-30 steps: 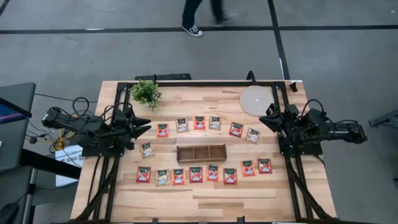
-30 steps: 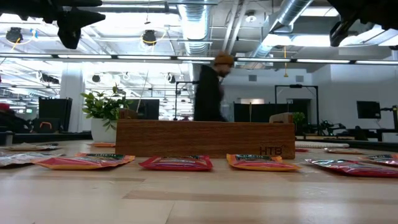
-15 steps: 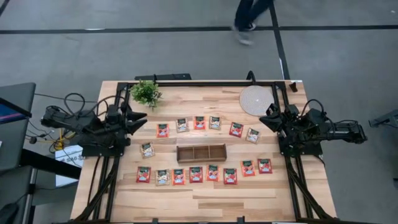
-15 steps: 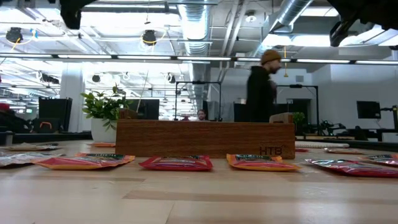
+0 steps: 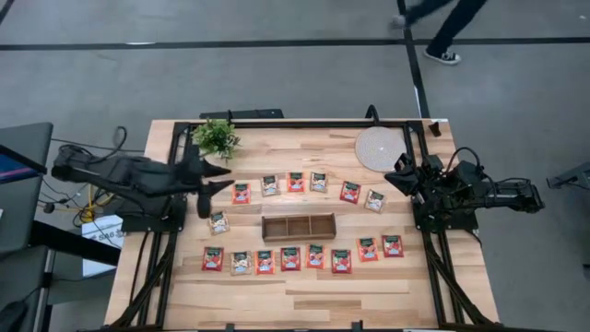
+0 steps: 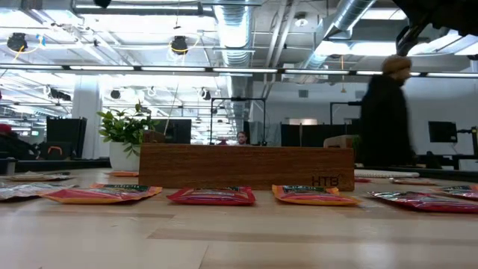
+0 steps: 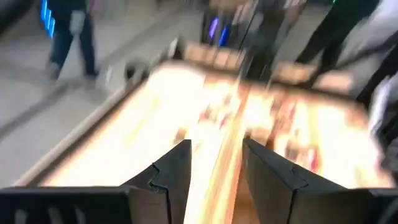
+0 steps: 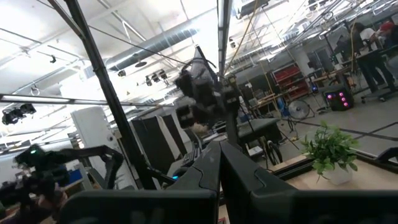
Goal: Pick & Place Tea
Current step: Put the orange tea bag into the left section of the wooden organizer
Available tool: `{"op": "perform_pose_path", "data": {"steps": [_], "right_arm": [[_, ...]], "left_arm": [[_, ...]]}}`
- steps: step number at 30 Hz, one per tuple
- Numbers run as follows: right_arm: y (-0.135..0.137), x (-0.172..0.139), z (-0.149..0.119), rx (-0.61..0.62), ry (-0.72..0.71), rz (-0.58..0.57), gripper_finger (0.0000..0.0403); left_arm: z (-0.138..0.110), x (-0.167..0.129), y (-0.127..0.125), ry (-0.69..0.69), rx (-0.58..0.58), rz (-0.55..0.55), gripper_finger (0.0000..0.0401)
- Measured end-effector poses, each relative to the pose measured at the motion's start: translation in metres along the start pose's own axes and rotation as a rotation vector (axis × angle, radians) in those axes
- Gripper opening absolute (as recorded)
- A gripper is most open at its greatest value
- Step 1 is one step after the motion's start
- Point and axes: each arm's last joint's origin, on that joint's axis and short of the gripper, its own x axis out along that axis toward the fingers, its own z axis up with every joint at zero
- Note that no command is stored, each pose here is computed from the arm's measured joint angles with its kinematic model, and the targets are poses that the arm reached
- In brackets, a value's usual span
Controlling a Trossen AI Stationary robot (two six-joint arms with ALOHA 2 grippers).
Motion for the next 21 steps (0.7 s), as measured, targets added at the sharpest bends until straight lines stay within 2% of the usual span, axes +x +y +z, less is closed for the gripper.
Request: {"op": "perform_pose_path", "data": {"steps": [3,7,14,21], "right_arm": [[0.000,0.000,0.000,0.000,0.000,0.000,0.0000],[0.000,0.000,0.000,0.000,0.000,0.000,0.0000],[0.000,0.000,0.000,0.000,0.001,0.000,0.0000],[0.000,0.000,0.000,0.000,0.001,0.000,0.0000]], "left_arm": [[-0.006,0.008,-0.002,0.188,-0.002,0.046,0.0135],[-0.014,0.019,-0.008,0.336,0.053,0.024,0.0135],[-0.022,0.034,-0.019,0.447,0.079,-0.054,0.0135],[-0.028,0.048,-0.027,0.517,0.090,-0.081,0.0135]]}}
